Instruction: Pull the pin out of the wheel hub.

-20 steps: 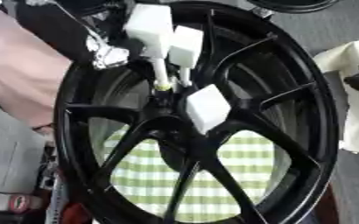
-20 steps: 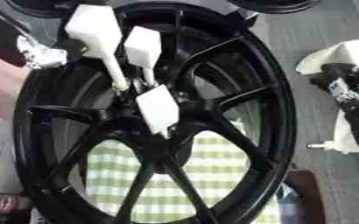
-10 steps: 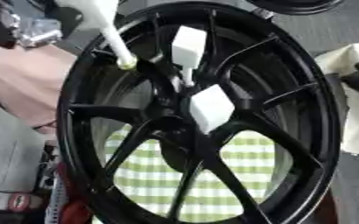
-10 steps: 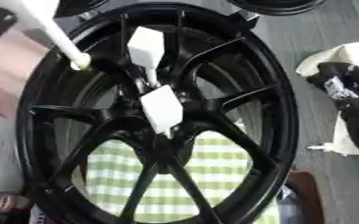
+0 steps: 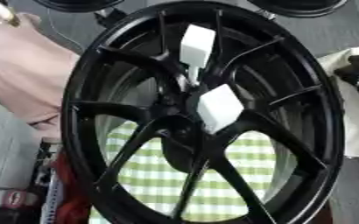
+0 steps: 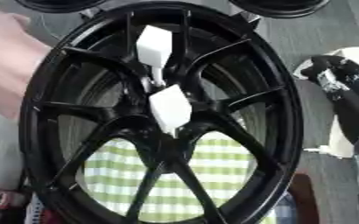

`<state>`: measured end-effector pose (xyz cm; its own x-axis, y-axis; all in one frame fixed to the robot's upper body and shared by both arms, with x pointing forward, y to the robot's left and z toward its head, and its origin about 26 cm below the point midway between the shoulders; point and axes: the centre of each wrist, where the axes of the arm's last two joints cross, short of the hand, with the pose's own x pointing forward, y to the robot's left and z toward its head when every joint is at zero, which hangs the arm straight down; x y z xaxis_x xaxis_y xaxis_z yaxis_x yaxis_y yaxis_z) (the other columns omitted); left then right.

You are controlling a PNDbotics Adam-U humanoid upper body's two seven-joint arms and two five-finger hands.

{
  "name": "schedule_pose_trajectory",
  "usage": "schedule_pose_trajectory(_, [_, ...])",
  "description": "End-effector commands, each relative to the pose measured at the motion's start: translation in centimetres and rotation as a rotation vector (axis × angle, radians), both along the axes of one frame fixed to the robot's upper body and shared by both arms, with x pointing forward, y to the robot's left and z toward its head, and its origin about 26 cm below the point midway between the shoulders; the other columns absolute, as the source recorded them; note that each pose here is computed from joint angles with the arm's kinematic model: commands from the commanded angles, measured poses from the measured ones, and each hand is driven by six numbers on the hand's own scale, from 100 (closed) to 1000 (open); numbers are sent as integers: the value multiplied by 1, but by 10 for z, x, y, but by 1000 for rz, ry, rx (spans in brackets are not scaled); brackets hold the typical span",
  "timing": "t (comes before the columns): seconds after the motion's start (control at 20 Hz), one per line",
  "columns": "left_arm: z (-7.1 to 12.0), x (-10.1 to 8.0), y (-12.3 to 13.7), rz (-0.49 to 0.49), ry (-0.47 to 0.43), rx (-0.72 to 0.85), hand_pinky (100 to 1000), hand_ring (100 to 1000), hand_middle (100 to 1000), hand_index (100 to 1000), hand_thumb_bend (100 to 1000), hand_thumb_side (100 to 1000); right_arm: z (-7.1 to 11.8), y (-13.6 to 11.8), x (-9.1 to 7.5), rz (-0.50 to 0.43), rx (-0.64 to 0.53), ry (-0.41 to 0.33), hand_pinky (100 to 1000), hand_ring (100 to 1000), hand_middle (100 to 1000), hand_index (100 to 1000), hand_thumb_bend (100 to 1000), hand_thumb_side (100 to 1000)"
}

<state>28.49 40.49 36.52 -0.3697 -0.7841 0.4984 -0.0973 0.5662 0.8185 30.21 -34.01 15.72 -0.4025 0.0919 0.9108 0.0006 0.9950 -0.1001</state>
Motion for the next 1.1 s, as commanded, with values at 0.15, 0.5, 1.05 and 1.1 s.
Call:
schedule_pose_trajectory(0.15, [-3, -6, 30, 120, -70, -32, 680, 438, 290, 490, 100, 207, 14, -4, -4, -19, -17, -49, 911, 740, 576, 689, 187, 376])
schedule_pose_trajectory(0.5, [-46, -3, 45, 208, 2, -8, 731, 509, 412, 618, 100, 262, 16, -3, -4, -21, -6, -65, 910, 740, 577, 689, 182, 373])
schedule_pose_trajectory(1.05, [-74, -6, 49, 218, 146, 89, 906, 824, 854, 939, 100, 555, 20, -3, -4, -26, 0, -78, 909, 740, 578, 688, 182, 370])
schedule_pose_trajectory(1.1, [-74, -6, 49, 223, 146, 89, 905, 824, 853, 937, 100, 550, 20, -3, -5, -26, 0, -78, 909, 740, 578, 688, 182, 370])
